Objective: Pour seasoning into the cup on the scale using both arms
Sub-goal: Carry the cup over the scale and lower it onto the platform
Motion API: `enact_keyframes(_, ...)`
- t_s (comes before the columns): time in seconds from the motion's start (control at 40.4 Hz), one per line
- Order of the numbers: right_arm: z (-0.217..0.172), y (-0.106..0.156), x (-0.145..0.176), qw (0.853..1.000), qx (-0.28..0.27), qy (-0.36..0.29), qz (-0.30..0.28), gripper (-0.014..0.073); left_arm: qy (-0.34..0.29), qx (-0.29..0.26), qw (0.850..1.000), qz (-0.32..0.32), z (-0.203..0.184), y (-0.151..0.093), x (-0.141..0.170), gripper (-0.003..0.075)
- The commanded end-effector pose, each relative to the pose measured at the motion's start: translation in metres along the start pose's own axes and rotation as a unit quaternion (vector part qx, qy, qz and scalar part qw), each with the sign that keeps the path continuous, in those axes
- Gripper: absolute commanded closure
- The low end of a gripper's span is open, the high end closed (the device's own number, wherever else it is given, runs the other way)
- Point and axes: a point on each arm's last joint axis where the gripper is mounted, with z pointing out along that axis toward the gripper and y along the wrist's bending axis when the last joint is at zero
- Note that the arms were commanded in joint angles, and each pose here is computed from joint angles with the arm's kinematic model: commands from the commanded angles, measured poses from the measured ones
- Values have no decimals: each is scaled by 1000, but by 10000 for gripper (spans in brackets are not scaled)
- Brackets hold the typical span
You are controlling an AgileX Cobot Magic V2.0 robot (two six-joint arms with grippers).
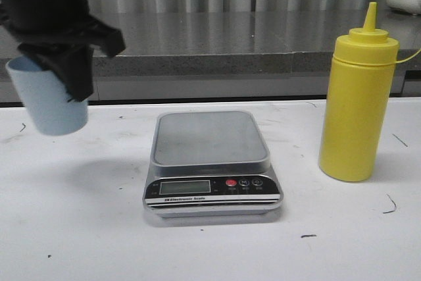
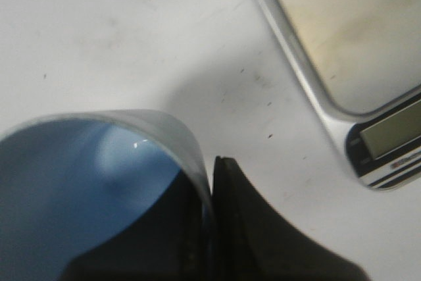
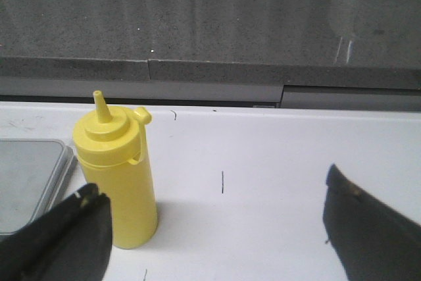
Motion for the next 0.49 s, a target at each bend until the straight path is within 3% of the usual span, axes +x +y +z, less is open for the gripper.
enact_keyframes(0.0,-2,1,-18,999,-2,-50,-2,-67,-45,15,999,20,-27,-18,-24,740)
enact_keyframes(0.297,-2,1,-17,999,-2,-47,-2,-67,-70,57,993,72,-19,-81,-72,740)
enact_keyframes(0.47,-2,1,-17,999,-2,-47,-2,-67,-56,67,993,85,-6,-100,-81,740)
